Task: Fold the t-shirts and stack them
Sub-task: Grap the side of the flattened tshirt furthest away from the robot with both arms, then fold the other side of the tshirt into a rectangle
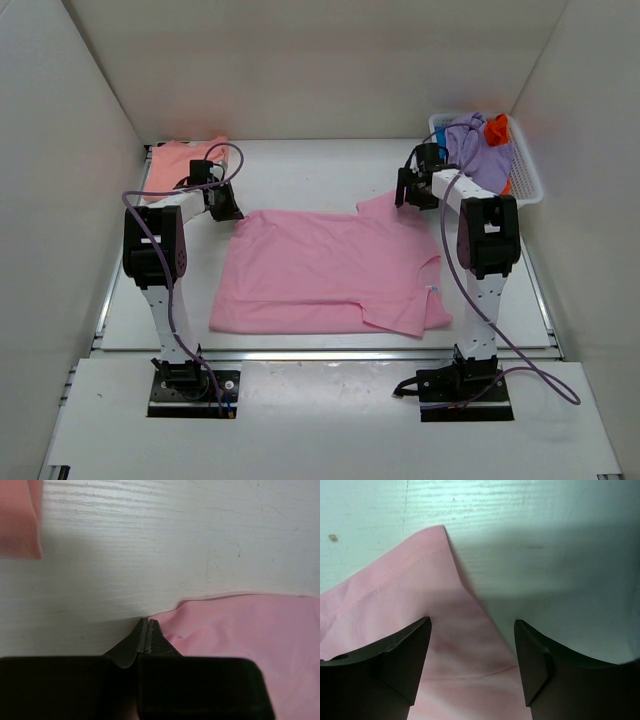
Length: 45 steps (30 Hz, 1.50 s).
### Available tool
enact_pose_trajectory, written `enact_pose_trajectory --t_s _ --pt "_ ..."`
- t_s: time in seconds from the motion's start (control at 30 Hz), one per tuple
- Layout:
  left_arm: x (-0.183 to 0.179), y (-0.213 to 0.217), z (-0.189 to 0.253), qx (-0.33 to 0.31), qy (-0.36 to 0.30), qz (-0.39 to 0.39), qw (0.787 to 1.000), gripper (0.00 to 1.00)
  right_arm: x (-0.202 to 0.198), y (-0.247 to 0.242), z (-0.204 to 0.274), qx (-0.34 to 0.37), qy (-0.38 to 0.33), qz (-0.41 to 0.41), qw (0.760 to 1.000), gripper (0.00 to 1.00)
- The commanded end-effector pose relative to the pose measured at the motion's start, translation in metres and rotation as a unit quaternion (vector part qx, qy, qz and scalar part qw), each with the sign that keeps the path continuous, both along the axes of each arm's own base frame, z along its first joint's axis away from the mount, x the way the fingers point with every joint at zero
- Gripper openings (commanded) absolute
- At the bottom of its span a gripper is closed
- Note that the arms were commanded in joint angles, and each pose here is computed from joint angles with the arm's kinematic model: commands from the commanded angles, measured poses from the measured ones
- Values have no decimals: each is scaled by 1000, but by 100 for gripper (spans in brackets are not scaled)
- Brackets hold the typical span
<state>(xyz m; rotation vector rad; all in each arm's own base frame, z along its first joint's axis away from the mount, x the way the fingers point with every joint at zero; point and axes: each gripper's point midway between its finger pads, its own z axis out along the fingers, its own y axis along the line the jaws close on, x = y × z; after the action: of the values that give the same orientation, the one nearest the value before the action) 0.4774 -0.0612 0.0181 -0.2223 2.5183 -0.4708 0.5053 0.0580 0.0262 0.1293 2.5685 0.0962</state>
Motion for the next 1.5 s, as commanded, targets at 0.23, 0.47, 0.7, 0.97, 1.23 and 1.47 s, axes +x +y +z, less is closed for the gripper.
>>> enact_pose_trajectory --t_s 0.23,0.47,0.7,0.97,1.23,1.47 --pt "-2 14 16 -11 -12 15 1000 0 -7 7 -17 -7 44 20 999 27" --pt "4 13 27 -10 -18 6 1000 0 2 14 0 16 22 35 999 0" --pt "11 14 63 -10 -42 -7 999 0 7 22 71 44 -45 58 996 0" --pt "-15 15 77 -23 -39 -20 999 0 -42 25 90 103 -52 79 990 0" --pt "-59 20 73 -27 -30 -22 999 0 -99 7 102 128 -60 61 988 0" --pt "-103 20 71 -26 -26 -18 999 0 -144 -4 108 146 -70 50 985 0"
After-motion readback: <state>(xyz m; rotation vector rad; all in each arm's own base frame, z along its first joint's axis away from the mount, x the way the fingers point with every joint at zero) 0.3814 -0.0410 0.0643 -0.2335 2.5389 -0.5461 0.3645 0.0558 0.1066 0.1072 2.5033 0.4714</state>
